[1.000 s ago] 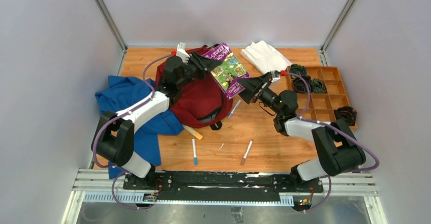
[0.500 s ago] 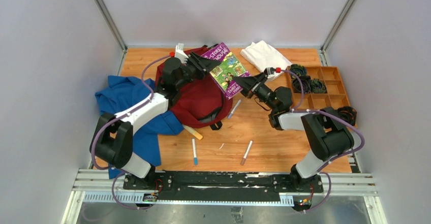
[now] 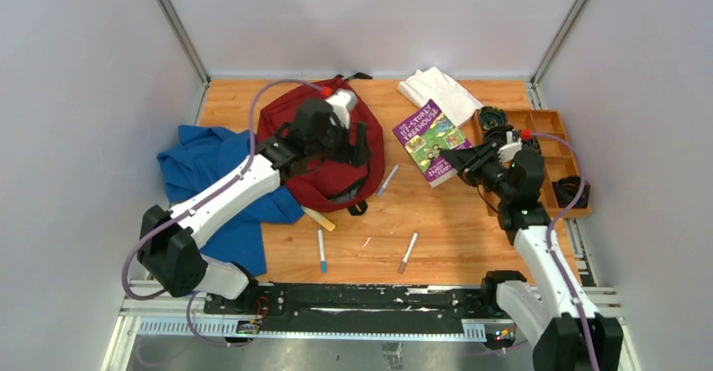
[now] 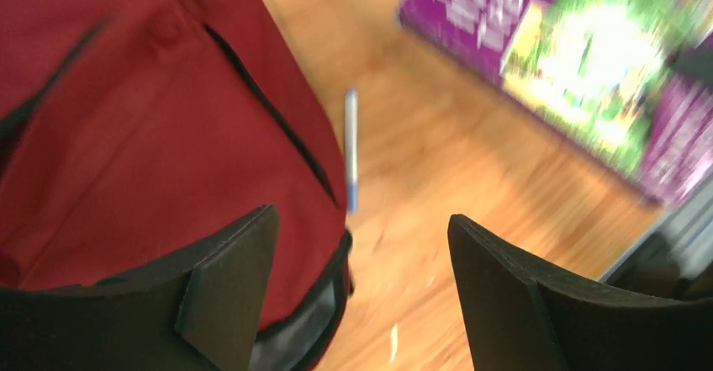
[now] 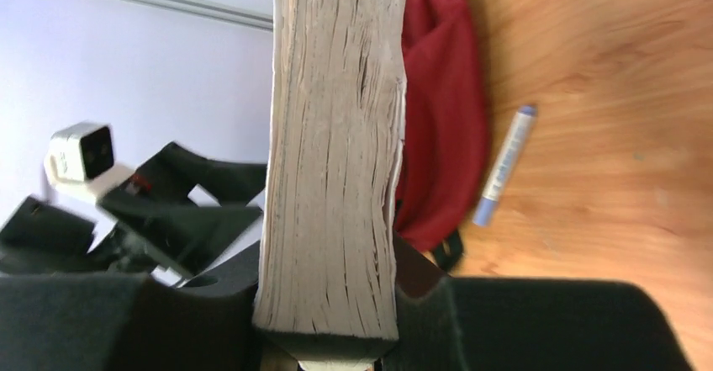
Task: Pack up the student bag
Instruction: Pick up the book from the center of the board, then place the book in the student bag.
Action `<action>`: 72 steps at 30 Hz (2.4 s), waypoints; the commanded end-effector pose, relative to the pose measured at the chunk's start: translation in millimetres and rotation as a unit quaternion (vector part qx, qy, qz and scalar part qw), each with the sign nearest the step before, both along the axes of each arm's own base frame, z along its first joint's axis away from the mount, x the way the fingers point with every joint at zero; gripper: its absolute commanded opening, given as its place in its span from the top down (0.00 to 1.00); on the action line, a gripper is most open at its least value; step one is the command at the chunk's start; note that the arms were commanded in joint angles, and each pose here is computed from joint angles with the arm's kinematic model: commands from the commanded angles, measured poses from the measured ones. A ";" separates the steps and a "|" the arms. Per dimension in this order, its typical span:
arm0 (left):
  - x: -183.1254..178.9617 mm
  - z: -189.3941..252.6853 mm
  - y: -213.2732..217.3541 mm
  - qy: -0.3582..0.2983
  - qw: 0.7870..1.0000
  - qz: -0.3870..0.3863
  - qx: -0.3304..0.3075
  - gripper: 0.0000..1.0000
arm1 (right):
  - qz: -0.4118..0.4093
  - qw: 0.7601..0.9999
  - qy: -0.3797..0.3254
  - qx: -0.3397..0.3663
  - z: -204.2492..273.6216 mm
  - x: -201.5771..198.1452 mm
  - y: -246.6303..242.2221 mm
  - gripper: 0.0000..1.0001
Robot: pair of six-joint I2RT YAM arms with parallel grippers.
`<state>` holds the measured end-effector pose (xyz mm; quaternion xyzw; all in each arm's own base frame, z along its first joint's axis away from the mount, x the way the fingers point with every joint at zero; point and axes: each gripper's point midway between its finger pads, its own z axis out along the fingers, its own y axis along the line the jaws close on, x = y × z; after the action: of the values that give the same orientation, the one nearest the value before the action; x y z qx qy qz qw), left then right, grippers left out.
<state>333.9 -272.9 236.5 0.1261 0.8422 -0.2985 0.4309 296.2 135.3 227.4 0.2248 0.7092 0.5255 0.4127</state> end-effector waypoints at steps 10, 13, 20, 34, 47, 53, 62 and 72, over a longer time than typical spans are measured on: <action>-58.6 -97.5 7.2 -0.044 0.948 -0.124 0.289 0.26 | -0.013 0.983 0.035 -0.181 8.3 -23.0 -29.2 1.00; -54.7 -107.4 3.2 -0.041 0.947 -0.123 0.294 0.33 | -0.013 0.983 0.034 -0.180 8.7 -23.2 -29.0 1.00; -34.0 -118.1 14.8 -0.054 0.934 -0.080 0.343 0.47 | -0.008 0.984 0.031 -0.176 8.9 -26.3 -27.0 1.00; 9.9 -35.5 27.5 -0.114 0.934 0.037 0.337 1.00 | 0.090 0.990 -0.046 -0.097 38.4 -38.1 9.2 1.00; 72.2 75.2 66.1 -0.161 0.935 0.116 0.294 1.00 | 0.209 0.975 -0.011 -0.077 18.1 -78.5 76.5 1.00; 74.3 85.6 65.0 -0.170 0.940 0.106 0.278 1.00 | 0.234 0.971 -0.002 -0.052 9.3 -65.9 121.4 1.00; 65.2 87.9 50.3 -0.163 0.956 0.077 0.232 1.00 | 0.215 0.976 0.028 0.008 2.8 2.6 177.1 1.00; 54.7 94.1 38.1 -0.159 0.965 0.044 0.202 1.00 | 0.133 0.989 0.053 0.025 -5.1 70.0 233.0 1.00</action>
<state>393.9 -225.7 295.4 0.2241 0.8328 -0.0334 0.5051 333.4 348.0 181.0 0.1367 0.7871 0.5546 0.2327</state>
